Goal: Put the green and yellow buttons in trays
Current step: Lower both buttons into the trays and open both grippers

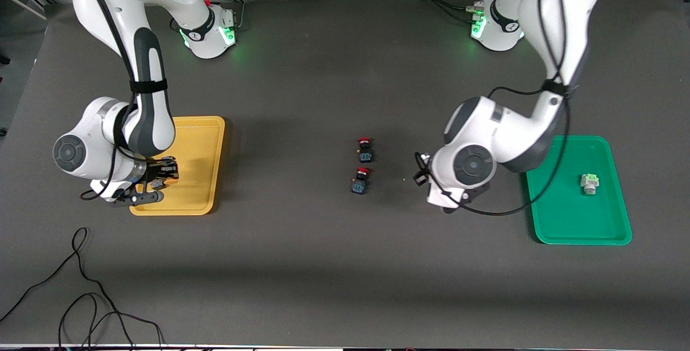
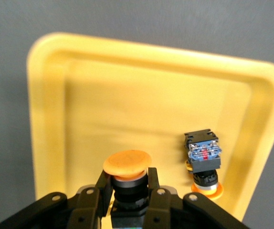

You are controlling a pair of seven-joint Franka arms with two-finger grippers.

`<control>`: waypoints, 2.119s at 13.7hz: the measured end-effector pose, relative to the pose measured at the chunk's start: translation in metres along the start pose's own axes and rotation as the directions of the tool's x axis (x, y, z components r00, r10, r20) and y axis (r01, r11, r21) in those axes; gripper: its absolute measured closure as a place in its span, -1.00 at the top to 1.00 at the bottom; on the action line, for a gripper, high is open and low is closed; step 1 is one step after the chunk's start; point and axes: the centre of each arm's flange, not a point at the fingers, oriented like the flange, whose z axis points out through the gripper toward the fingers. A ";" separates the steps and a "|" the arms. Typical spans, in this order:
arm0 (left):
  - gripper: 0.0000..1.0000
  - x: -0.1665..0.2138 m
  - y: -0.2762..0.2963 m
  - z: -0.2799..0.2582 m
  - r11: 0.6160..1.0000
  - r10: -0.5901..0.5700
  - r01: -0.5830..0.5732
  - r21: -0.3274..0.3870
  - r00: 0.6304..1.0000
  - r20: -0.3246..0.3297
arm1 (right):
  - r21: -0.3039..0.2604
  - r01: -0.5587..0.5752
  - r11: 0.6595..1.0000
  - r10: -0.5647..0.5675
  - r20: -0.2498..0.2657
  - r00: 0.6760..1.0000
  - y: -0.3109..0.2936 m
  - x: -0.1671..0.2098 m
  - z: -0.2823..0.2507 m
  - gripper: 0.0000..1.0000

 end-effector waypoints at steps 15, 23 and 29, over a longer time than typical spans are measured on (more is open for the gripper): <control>-0.18 0.202 -0.282 -0.007 0.808 0.588 -0.589 0.014 0.803 -0.096 | 0.054 -0.087 0.995 0.084 0.062 0.995 -0.052 0.044 -0.063 1.00; -0.18 0.184 -0.287 0.126 0.789 0.592 -0.614 0.028 0.748 -0.300 | -0.005 -0.100 0.995 0.100 0.057 0.993 -0.077 0.016 -0.243 1.00; -0.06 0.188 -0.310 0.145 0.788 0.594 -0.614 0.037 0.743 -0.308 | -0.009 -0.101 0.995 0.101 0.008 0.995 -0.053 -0.022 -0.311 1.00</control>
